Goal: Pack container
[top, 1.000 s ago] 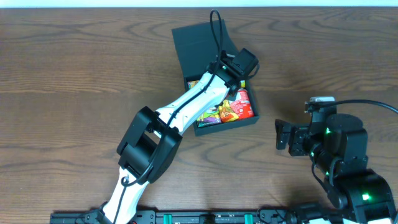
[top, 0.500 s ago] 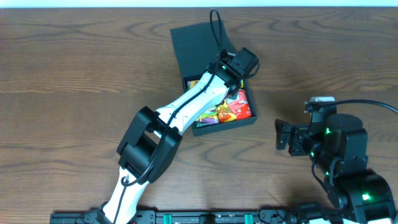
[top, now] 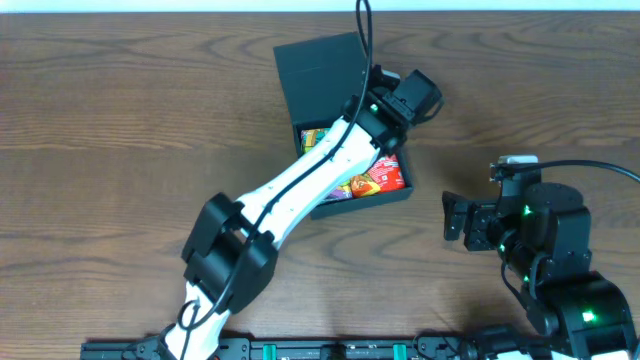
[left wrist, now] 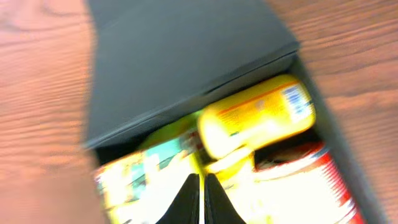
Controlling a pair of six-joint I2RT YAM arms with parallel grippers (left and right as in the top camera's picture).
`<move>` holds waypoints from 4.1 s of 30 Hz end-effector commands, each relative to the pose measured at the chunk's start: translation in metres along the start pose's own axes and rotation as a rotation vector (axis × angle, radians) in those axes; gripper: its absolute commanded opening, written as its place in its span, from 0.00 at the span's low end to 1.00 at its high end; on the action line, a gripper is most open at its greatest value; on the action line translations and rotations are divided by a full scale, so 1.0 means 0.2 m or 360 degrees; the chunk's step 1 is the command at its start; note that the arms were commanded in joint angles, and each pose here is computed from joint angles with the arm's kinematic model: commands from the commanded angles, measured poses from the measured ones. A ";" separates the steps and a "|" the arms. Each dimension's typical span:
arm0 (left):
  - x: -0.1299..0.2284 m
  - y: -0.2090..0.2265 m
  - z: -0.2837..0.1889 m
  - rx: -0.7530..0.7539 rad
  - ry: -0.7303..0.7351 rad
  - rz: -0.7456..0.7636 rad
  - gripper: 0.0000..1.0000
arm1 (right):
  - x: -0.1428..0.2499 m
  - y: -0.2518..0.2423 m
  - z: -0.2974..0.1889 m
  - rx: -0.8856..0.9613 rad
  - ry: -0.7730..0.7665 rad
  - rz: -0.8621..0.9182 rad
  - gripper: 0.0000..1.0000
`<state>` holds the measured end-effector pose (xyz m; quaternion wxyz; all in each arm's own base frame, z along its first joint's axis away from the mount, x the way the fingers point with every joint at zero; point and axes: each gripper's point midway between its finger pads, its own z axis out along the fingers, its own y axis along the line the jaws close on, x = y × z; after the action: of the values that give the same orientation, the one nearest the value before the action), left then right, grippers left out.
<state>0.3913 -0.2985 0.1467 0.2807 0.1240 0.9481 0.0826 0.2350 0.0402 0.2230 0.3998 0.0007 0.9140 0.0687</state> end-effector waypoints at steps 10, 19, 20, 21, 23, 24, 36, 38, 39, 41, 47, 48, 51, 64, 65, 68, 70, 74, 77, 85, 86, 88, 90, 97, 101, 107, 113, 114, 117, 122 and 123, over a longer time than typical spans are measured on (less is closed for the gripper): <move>-0.08 0.45 -0.44 -0.0160 -0.0130 -0.0112 0.06 | -0.02 -0.01 -0.01 0.0011 -0.0018 -0.0011 0.99; 0.13 0.84 -0.64 -0.0220 0.0000 -0.0163 0.06 | -0.02 -0.01 -0.01 0.0011 -0.0018 -0.0011 0.99; 0.17 0.85 -0.64 -0.0193 0.0030 -0.0155 0.06 | -0.02 -0.01 -0.01 0.0011 -0.0018 -0.0011 0.99; 0.22 0.86 -0.63 -0.0154 0.0062 -0.0144 0.06 | -0.02 -0.01 -0.01 0.0011 -0.0018 -0.0011 0.99; 0.32 0.88 -0.63 -0.0062 0.0116 -0.0126 0.06 | -0.02 -0.01 -0.01 0.0011 -0.0018 -0.0011 0.99; 0.38 0.89 -0.63 -0.0017 0.0134 -0.0138 0.06 | -0.02 -0.01 -0.01 0.0011 -0.0018 -0.0011 0.99; 0.99 1.08 -0.59 0.0193 0.0112 -0.0514 0.14 | -0.02 -0.01 -0.01 0.0011 -0.0018 -0.0011 0.99; 0.97 1.05 -0.62 0.0301 -0.0035 -0.0568 0.58 | -0.02 -0.01 -0.01 0.0011 -0.0018 -0.0011 0.99; 0.95 1.03 -0.64 0.0365 -0.0112 -0.0599 0.74 | -0.02 -0.01 -0.01 0.0011 -0.0018 -0.0011 0.99; 0.93 1.00 -0.67 0.0491 -0.0228 -0.0687 0.95 | -0.02 -0.01 -0.01 0.0011 -0.0018 -0.0011 0.99; 1.05 1.09 -0.54 0.0397 -0.0326 -0.0905 0.95 | -0.02 -0.01 -0.01 0.0011 -0.0018 -0.0011 0.99; 1.08 1.11 -0.51 0.0359 -0.0334 -0.0924 0.95 | -0.02 -0.01 -0.01 0.0011 -0.0018 -0.0011 0.99; 1.12 1.10 -0.43 0.0334 -0.0391 -0.0855 0.95 | -0.02 -0.01 -0.01 0.0011 -0.0018 -0.0011 0.99; 1.25 1.25 -0.30 -0.0052 -0.0389 -0.0686 0.95 | -0.02 -0.01 -0.01 0.0011 -0.0018 -0.0011 0.99; 1.26 1.25 -0.30 -0.0051 -0.0378 -0.0684 0.95 | -0.02 -0.01 -0.01 0.0011 -0.0018 -0.0011 0.99; 1.28 1.25 -0.29 -0.0052 -0.0348 -0.0678 0.95 | -0.02 -0.01 -0.01 0.0011 -0.0018 -0.0011 0.99; 1.31 1.24 -0.29 -0.0053 -0.0315 -0.0672 0.96 | -0.02 -0.01 -0.01 0.0011 -0.0018 -0.0011 0.99; 1.34 1.24 -0.28 -0.0054 -0.0273 -0.0665 0.95 | -0.02 -0.01 -0.01 0.0011 -0.0018 -0.0011 0.99; 1.36 1.23 -0.28 -0.0055 -0.0249 -0.0661 0.95 | -0.02 -0.01 -0.01 0.0011 -0.0018 -0.0011 0.99; 1.37 1.23 -0.28 -0.0055 -0.0231 -0.0657 0.95 | -0.03 0.01 -0.01 -0.0021 -0.0028 0.0096 0.99; 1.37 1.23 -0.28 -0.0055 -0.0230 -0.0657 0.95 | -0.03 0.01 -0.01 -0.0023 -0.0026 0.0150 0.99; 1.37 1.23 -0.28 -0.0055 -0.0230 -0.0657 0.95 | -0.03 0.01 0.00 -0.0023 -0.0023 0.0277 0.99; 1.37 1.23 -0.28 -0.0055 -0.0230 -0.0657 0.95 | -0.04 0.02 0.01 -0.0034 -0.0012 0.0424 0.99; 1.37 1.23 -0.28 -0.0055 -0.0230 -0.0657 0.95 | -0.02 0.12 0.10 -0.0161 0.0183 0.0653 0.99; 1.37 1.23 -0.28 -0.0055 -0.0229 -0.0657 0.96 | -0.13 0.19 0.18 -0.0240 0.0269 0.0454 0.99; 1.37 1.23 -0.28 -0.0055 -0.0230 -0.0657 0.95 | -0.30 0.28 0.31 -0.0434 0.0383 0.0292 0.87; 1.37 1.23 -0.28 -0.0055 -0.0230 -0.0657 0.95 | -0.20 0.23 0.57 -0.0386 0.0707 0.0139 0.93; 1.37 1.23 -0.28 -0.0055 -0.0229 -0.0657 0.95 | -0.19 0.23 0.62 -0.0396 0.0733 0.0032 0.88; 1.37 1.23 -0.28 -0.0055 -0.0229 -0.0657 0.96 | -0.15 0.16 0.74 -0.0329 0.0804 -0.0208 0.82; 1.37 1.23 -0.28 -0.0055 -0.0230 -0.0657 0.95 | -0.06 0.01 0.86 -0.0094 0.0927 -0.0337 0.89; 1.37 1.23 -0.28 -0.0055 -0.0230 -0.0657 0.95 | -0.06 0.00 0.88 -0.0096 0.0931 -0.0345 0.89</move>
<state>0.1845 0.0058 0.1066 0.3573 -0.0775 0.9305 0.0209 0.3587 0.0777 0.1123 0.1104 -0.0943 0.9846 0.0975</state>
